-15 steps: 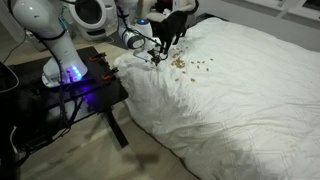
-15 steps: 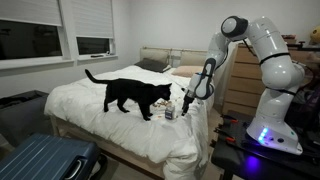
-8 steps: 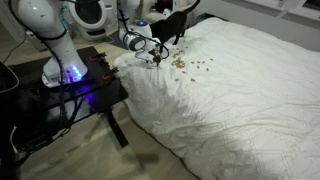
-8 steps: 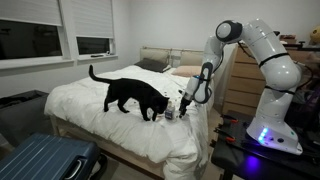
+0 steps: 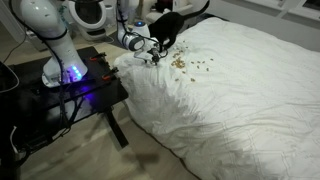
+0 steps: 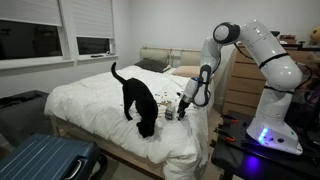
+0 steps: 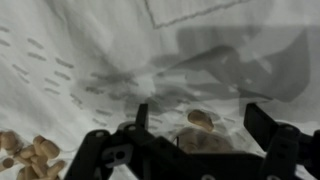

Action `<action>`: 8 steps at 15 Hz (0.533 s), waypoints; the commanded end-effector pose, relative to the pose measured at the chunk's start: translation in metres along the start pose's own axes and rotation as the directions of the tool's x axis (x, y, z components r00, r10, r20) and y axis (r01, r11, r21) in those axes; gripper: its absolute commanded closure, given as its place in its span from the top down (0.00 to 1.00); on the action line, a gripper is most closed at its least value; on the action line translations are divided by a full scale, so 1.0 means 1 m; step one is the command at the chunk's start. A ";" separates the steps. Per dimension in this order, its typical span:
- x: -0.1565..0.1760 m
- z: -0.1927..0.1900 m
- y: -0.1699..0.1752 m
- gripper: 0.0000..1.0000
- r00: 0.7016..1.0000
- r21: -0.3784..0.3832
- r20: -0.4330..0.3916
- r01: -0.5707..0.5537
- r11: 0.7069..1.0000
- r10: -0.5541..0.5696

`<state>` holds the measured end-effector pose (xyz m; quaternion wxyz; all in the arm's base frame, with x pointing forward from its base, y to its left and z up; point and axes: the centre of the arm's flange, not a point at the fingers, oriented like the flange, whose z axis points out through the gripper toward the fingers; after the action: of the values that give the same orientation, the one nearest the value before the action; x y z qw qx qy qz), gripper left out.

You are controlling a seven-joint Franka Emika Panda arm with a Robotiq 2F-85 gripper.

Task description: Pick up some of the objects on the bed and place them in the jar

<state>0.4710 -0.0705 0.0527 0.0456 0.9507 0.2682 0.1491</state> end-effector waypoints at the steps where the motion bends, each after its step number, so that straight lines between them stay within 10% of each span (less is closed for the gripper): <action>1: -0.001 0.004 -0.002 0.72 1.000 -0.020 -0.015 -0.007 1.000 0.006; 5: 0.001 0.006 0.000 0.42 1.000 -0.026 -0.017 -0.007 1.000 0.006; 7: 0.002 0.006 0.002 0.80 1.000 -0.031 -0.021 -0.007 0.999 0.006; 8: 0.003 0.006 0.002 0.81 1.000 -0.033 -0.023 -0.008 0.999 0.007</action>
<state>0.4779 -0.0714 0.0526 0.0519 0.9485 0.2716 0.1547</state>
